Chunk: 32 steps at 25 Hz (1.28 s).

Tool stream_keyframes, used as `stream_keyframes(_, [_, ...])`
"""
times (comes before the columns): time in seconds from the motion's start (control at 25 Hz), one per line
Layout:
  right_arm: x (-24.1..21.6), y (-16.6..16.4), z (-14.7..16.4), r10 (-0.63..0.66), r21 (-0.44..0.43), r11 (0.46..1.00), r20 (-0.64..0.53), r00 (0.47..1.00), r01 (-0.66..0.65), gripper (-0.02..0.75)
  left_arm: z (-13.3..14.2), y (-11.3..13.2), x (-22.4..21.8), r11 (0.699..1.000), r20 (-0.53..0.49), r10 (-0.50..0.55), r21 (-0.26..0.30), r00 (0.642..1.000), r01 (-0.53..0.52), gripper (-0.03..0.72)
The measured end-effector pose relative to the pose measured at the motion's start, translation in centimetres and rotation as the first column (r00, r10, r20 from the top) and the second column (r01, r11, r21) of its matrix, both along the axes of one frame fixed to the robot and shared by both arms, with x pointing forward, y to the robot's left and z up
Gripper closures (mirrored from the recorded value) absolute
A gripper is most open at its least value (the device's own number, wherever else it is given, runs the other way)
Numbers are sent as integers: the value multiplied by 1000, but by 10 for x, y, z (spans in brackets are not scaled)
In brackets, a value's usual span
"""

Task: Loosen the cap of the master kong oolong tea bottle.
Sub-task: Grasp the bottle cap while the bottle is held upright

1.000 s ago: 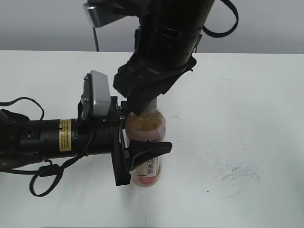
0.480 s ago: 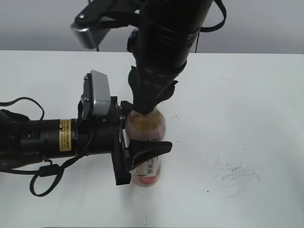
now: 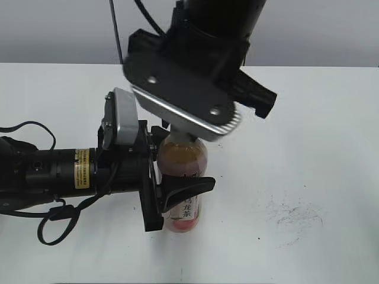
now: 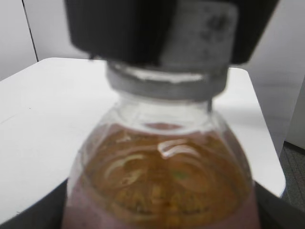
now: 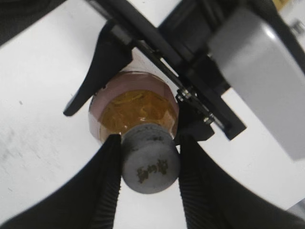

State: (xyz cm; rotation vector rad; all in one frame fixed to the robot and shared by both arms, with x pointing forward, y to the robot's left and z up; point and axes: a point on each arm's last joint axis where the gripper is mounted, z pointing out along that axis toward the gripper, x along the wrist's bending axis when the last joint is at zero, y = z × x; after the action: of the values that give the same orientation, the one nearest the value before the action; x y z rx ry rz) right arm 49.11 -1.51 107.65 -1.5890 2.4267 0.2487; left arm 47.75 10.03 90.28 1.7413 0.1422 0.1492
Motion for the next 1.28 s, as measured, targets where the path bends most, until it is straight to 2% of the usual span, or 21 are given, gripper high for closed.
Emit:
stream_keyframes(0.08, [0, 0, 0, 232, -31, 973, 62, 971, -230, 466, 0, 0, 0, 1000, 0, 1, -1, 1000, -1, 243])
stream_keyframes(0.16, [-1, 1, 1, 388, -49, 921, 95, 917, -385, 465, 0, 0, 0, 1000, 0, 1, -1, 1000, -1, 243])
stream_keyframes(0.24, [-2, 2, 1, 470, -54, 883, 110, 876, -466, 465, 0, 0, 0, 1000, -1, 1, -1, 1000, -1, 243])
stream_keyframes(0.32, [-2, 2, 1, 486, -56, 874, 114, 867, -483, 465, 0, 0, 0, 1000, -1, 0, 0, 1000, 0, 243])
stream_keyframes(0.4, [-2, 2, 1, 413, -39, 911, 95, 906, -411, 465, 0, 0, 0, 1000, -1, 0, 0, 1000, 0, 243])
stream_keyframes(0.48, [-2, 1, 1, 201, -8, 980, 42, 979, -201, 439, 0, 0, 0, 1000, -1, 0, 0, 1000, 0, 243])
stream_keyframes(0.56, [-1, 0, 1, -40, 10, 999, -15, 999, 40, 339, 0, 0, 0, 1000, -1, 0, -1, 1000, 0, 243])
stream_keyframes(0.6, [0, 0, 0, -151, 13, 988, -42, 988, 152, 283, 0, 0, 0, 1000, -1, 0, -1, 1000, 0, 243])
stream_keyframes(0.68, [2, -2, 0, -432, 9, 900, -103, 896, 435, 164, 0, 0, 0, 1000, -2, 0, -2, 1000, 0, 243])
stream_keyframes(0.76, [4, -3, 0, -667, -3, 738, -153, 729, 674, 134, 0, 0, 0, 1000, -2, 0, -2, 1000, 0, 243])
stream_keyframes(0.8, [4, -4, -1, -744, -10, 656, -175, 645, 754, 136, 0, 0, 0, 1000, -2, 0, -2, 1000, 0, 243])
stream_keyframes(0.84, [4, -4, -1, -820, -22, 549, -205, 534, 835, 143, 0, 0, 0, 1000, -2, 0, -2, 1000, 0, 243])
stream_keyframes(0.88, [5, -4, -1, -870, -35, 454, -231, 435, 890, 153, 0, 0, 0, 1000, -2, 0, -2, 1000, 0, 243])
stream_keyframes(0.92, [4, -4, -1, -919, -58, 318, -263, 293, 946, 161, 0, 0, 0, 1000, -3, 0, -2, 1000, 0, 243])
stream_keyframes(1.0, [4, -4, -1, -949, -98, 116, -303, 82, 988, 169, 0, 0, 0, 1000, -4, 1, -2, 1000, -2, 243])
stream_keyframes(1.08, [4, -4, -1, -939, -139, -53, -331, -97, 989, 175, 0, 0, 0, 1000, -4, 1, -2, 1000, -2, 243])
stream_keyframes(1.16, [4, -4, -1, -914, -170, -162, -345, -213, 972, 194, 0, 0, 0, 1000, -4, 1, -2, 1000, -2, 243])
stream_keyframes(1.2, [4, -4, -1, -905, -180, -193, -348, -246, 965, 212, 0, 0, 0, 1000, -4, 1, -2, 1000, -2, 243])
stream_keyframes(1.28, [3, -3, 0, -893, -195, -222, -354, -280, 955, 262, 0, 0, 0, 1000, -4, 2, -2, 1000, -2, 243])
